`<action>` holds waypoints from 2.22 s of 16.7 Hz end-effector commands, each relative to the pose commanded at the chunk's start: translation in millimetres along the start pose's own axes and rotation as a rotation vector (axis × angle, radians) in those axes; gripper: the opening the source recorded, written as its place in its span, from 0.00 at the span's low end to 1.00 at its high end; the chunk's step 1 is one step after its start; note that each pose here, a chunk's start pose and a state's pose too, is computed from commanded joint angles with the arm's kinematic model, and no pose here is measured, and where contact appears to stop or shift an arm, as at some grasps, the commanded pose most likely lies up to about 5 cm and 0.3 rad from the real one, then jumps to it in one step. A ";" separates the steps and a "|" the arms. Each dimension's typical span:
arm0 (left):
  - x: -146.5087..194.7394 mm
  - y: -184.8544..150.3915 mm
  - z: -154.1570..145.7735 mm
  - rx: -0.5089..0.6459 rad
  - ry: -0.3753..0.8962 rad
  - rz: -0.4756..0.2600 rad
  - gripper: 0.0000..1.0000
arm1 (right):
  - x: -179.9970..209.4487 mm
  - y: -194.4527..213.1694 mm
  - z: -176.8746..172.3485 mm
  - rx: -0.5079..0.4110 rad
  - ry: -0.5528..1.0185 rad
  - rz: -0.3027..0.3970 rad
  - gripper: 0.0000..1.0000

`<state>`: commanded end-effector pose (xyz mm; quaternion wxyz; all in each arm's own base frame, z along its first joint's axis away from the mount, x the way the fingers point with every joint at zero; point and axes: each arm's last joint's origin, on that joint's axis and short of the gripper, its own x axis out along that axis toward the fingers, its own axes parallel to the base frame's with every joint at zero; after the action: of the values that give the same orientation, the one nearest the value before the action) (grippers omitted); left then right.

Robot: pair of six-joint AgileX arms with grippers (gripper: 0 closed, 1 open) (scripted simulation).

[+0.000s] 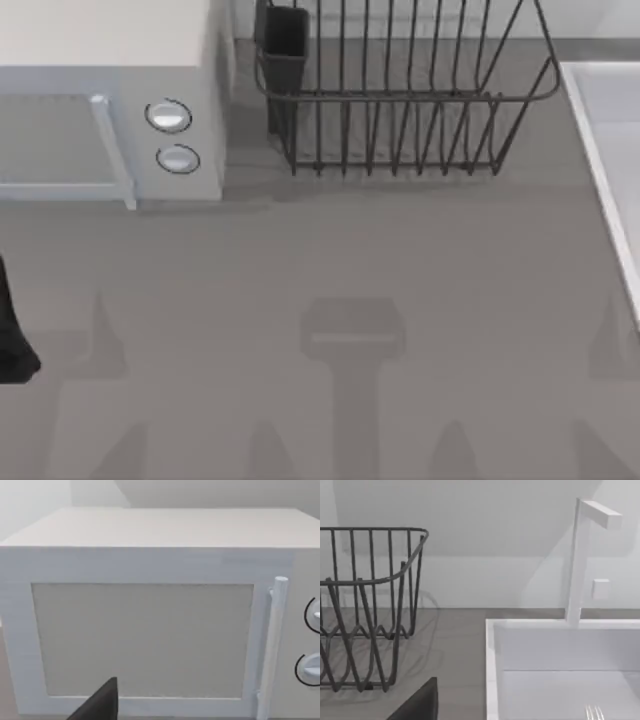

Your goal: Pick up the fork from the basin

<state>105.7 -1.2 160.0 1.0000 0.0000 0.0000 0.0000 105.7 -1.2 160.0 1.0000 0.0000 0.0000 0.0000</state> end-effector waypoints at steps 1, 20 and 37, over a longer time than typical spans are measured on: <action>0.0 0.0 0.0 0.000 0.000 0.000 1.00 | 0.0 0.0 0.0 0.000 0.000 0.000 1.00; 0.0 0.0 0.0 0.000 0.000 0.000 1.00 | 0.0 0.0 0.0 0.000 0.000 0.000 1.00; 0.0 0.0 0.0 0.000 0.000 0.000 1.00 | 84.4 -17.9 132.3 -0.068 0.578 -0.074 1.00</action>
<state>105.7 -1.2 160.0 1.0000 0.0000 0.0000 0.0000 190.1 -19.1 292.3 0.9573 -0.0335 0.2848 -0.0363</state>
